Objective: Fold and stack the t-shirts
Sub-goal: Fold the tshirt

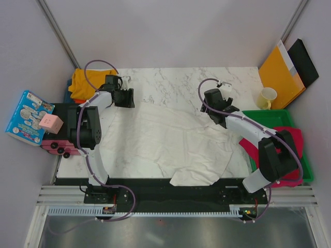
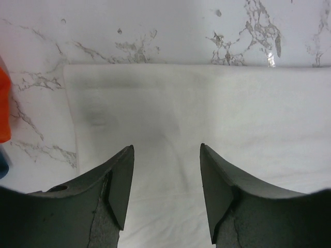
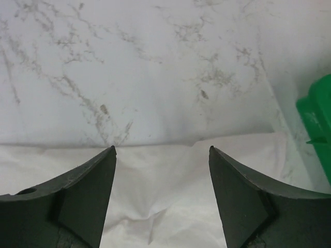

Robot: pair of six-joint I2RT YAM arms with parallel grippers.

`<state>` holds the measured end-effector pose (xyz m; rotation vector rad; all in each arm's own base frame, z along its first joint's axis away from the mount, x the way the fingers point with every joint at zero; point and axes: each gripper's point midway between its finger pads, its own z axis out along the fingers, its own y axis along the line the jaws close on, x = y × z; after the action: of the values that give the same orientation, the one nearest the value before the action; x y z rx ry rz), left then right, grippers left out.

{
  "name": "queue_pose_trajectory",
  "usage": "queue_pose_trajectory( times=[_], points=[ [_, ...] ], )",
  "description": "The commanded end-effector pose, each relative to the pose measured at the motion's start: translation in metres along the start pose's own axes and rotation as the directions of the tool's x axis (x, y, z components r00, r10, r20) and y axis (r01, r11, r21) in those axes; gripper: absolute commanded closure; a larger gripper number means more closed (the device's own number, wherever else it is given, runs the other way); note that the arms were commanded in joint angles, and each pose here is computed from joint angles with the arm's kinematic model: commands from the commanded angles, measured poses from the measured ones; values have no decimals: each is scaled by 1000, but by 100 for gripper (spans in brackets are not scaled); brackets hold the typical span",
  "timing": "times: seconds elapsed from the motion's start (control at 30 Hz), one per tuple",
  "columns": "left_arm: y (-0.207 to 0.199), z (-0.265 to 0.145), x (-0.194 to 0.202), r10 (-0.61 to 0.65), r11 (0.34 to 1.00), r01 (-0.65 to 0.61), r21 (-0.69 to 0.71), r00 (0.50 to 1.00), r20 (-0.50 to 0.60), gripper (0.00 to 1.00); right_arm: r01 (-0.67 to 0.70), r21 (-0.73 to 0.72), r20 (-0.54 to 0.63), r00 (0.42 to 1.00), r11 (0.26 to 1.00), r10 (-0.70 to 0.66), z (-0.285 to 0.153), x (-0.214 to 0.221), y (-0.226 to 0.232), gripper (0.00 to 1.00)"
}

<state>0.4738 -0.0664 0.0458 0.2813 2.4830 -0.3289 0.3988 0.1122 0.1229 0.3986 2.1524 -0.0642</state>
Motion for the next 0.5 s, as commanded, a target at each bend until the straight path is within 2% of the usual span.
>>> queue_pose_trajectory(
  times=[0.0, 0.2, 0.47],
  points=[
    [-12, -1, -18, -5, 999, 4, 42, 999, 36, 40, 21, 113, -73, 997, 993, -13, 15, 20, -38, 22],
    [-15, 3, -4, -7, 998, 6, 59, 1000, 5, 43, -37, 112, -89, 995, 993, 47, 0, 36, -56, 26],
    [-19, 7, -1, -11, 997, 11, 75, 1000, -5, 43, -50, 125, -134, 989, 991, 67, -10, 60, -70, 26]
  ],
)
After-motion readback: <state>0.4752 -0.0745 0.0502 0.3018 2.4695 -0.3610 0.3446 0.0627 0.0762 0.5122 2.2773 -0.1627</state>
